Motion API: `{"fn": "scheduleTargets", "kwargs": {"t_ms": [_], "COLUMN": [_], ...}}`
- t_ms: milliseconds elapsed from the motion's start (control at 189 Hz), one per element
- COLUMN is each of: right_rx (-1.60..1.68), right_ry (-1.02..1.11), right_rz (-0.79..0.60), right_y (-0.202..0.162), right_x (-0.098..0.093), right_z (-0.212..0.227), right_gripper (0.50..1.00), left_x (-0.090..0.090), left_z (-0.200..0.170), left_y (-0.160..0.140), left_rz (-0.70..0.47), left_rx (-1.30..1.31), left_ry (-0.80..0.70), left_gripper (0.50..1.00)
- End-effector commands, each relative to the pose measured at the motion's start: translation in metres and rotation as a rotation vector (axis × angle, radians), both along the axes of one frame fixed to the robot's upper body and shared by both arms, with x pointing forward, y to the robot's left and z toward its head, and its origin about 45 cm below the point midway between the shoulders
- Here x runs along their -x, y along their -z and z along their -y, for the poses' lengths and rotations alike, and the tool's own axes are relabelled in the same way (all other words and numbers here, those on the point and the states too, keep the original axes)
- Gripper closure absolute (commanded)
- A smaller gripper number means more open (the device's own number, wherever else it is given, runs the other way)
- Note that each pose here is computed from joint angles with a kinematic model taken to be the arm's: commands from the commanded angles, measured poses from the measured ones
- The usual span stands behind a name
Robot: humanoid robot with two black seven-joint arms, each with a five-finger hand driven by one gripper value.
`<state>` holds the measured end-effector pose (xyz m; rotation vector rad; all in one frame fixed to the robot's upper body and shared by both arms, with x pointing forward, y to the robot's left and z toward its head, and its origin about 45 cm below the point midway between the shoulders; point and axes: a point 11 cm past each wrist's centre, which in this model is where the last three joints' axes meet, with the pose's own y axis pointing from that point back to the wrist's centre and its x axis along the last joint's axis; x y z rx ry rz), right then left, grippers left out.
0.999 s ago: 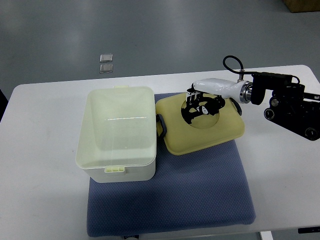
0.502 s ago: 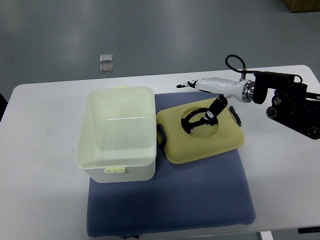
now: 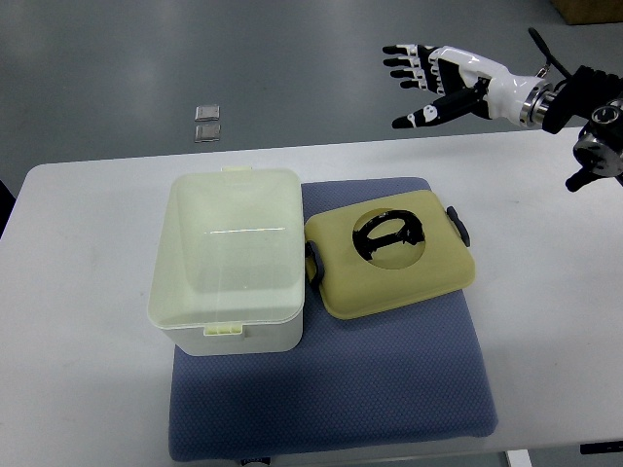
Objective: Open white storage box with right hand
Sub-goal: 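Open the right hand, release the handle and raise the hand away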
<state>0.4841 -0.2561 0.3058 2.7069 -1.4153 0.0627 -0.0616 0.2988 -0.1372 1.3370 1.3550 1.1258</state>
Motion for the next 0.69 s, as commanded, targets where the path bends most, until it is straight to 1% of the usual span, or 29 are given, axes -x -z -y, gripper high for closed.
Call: {"fn": "scheduleTargets", "kwargs": {"t_ms": [0,48,100,190,301,402,539,687], "right_rx": [-0.319,-0.430,-0.518,-0.621,-0.751,-0.844,-0.882,-0.880], "right_ry": [0.156,0.247,0.325,0.346,0.371,0.422,0.430,0.436], "right_rz": [-0.164,-0.238,-0.294,-0.349,-0.336,-0.308,-0.342,-0.353], "right_y": [0.016,0.027,0.041,0.054,0.056,0.066,0.085,0.091], "right_x": [-0.012,-0.016,-0.016,-0.013,-0.013,-0.007,0.000,0.003], "right_z": [0.003,0.007,0.012,0.002,-0.006,0.001,-0.012,-0.013], "right_gripper": [0.564,0.562,0.562,0.562,0.562,0.562,0.562,0.562], "left_x": [0.000,0.000,0.000,0.000,0.000,0.000,0.000,0.000], "left_z": [0.000,0.000,0.000,0.000,0.000,0.000,0.000,0.000], "left_y": [0.000,0.000,0.000,0.000,0.000,0.000,0.000,0.000], "left_rz": [0.000,0.000,0.000,0.000,0.000,-0.001,-0.001,-0.001], "left_rx": [0.002,0.002,0.002,0.000,0.002,0.002,0.002,0.002], "left_ry": [0.000,0.000,0.000,0.000,0.000,0.001,0.001,0.003], "left_gripper": [0.500,0.500,0.500,0.500,0.500,0.500,0.500,0.500]}}
